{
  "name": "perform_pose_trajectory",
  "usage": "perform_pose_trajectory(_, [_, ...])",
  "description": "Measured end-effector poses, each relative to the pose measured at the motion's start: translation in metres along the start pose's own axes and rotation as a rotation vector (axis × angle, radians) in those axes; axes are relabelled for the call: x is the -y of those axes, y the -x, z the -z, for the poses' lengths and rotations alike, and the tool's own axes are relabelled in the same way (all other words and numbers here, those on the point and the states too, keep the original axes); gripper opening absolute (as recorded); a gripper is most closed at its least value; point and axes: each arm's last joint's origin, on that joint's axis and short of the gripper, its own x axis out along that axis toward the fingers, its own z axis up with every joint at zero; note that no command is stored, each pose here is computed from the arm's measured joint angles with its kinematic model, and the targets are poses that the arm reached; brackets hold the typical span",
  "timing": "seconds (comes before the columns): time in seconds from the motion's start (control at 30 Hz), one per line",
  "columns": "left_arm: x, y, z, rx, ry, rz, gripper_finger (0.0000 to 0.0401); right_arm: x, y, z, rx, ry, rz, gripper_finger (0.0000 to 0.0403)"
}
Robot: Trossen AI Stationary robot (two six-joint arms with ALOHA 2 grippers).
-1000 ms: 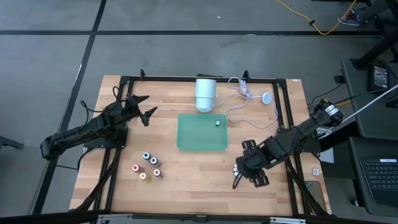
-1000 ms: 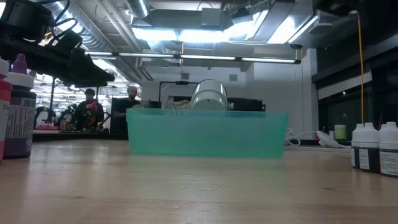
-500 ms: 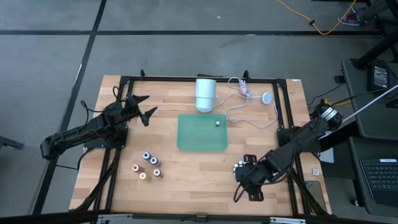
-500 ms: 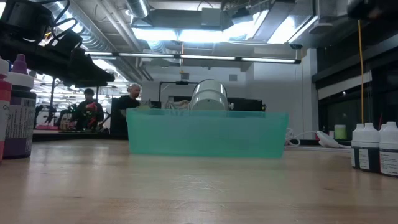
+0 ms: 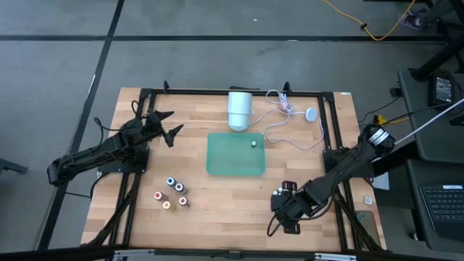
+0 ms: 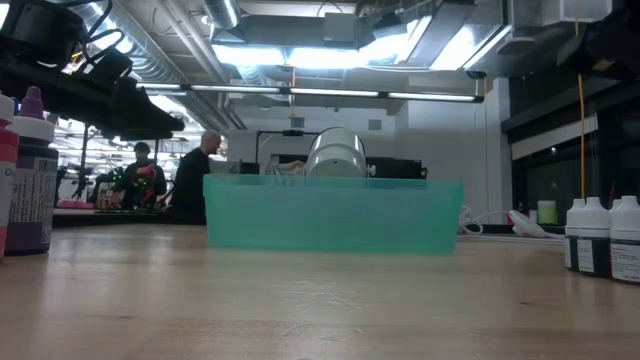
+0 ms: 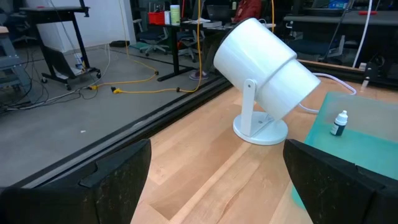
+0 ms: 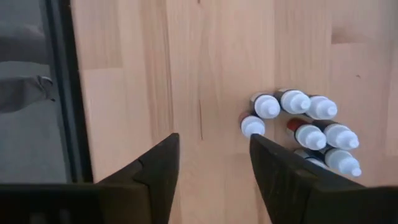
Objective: Pick & Place food coloring
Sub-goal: Put the bottom right small red food coloring bottle into the green bin
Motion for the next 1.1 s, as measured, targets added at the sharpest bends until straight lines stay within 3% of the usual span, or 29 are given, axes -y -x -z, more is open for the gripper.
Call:
perform_pose_trajectory(0.3, [0.0,0.0,0.0,0.0,0.0,0.0,0.0361,0.011,-0.023,0.011,-0.017,-0.038,0.0,0.0137])
perform_pose_trajectory(1.1, [0.0,0.0,0.0,0.0,0.0,0.0,0.0361,0.026,-0.03,0.01,-0.011,-0.049,0.074,0.0134])
